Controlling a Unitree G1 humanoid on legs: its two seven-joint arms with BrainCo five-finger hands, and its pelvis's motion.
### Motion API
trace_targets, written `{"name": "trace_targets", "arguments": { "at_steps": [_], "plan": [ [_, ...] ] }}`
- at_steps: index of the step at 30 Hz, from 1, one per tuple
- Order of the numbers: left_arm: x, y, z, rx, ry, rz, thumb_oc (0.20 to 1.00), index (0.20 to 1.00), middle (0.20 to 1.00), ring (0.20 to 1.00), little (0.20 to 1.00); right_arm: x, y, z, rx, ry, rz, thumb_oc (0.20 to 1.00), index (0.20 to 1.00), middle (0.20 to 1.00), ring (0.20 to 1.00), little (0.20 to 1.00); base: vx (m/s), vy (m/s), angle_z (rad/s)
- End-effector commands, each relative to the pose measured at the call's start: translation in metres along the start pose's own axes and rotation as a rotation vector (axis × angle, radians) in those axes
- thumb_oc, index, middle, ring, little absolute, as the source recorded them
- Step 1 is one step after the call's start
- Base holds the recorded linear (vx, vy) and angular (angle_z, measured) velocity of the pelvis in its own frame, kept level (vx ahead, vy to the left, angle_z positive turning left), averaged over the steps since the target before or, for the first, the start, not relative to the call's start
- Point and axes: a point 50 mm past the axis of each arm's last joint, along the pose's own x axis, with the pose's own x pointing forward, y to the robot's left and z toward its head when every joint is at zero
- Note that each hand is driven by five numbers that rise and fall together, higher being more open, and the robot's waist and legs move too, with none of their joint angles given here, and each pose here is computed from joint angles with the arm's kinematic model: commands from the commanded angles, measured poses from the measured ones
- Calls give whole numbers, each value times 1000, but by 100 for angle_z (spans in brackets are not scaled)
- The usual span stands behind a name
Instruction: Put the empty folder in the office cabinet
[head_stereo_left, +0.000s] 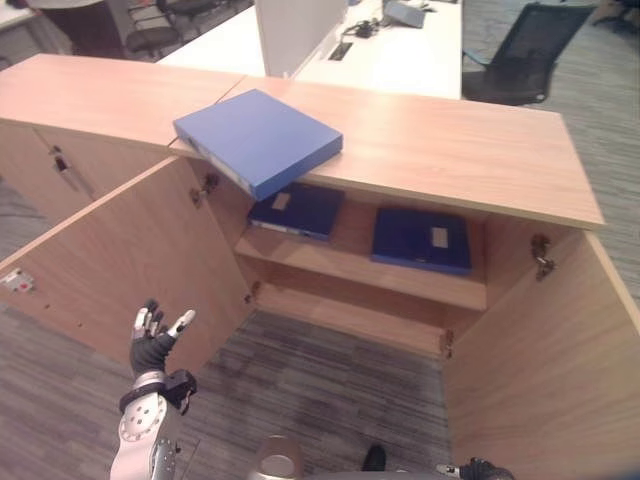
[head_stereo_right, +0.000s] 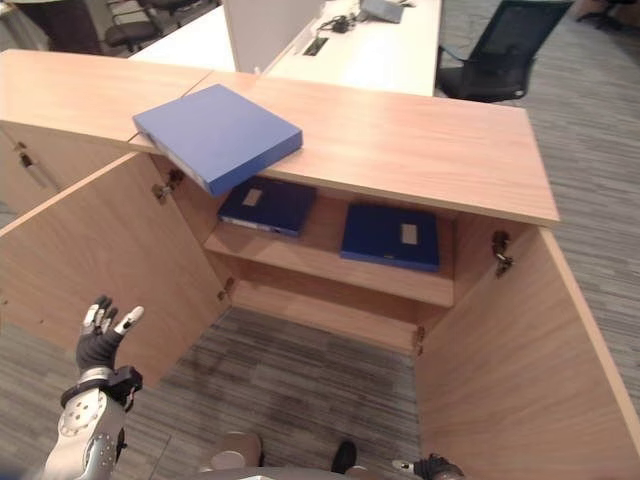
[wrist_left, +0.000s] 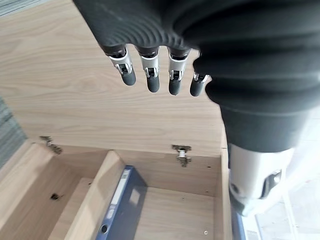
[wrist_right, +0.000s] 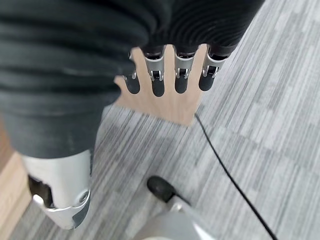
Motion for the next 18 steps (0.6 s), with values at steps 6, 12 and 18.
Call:
{"name": "trace_targets", "arguments": {
  "at_steps": [6, 12, 18],
  "plan": [
    [10, -9, 86, 156, -460, 28, 1000, 1000, 1000, 1000, 1000, -1, 5, -15, 14, 30, 21, 1000, 1000, 1000, 1000, 1000, 210, 491, -8],
    [9, -10, 110, 271, -565, 23, 1000, 1000, 1000, 1000, 1000, -5, 28, -6, 10, -28, 109, 1000, 1000, 1000, 1000, 1000, 119, 377, -53],
    [3, -14, 132, 359, -690, 25, 1000, 1000, 1000, 1000, 1000, -7, 39, -4, 18, -64, 151, 1000, 1000, 1000, 1000, 1000, 51, 221, -51]
  ]
}}
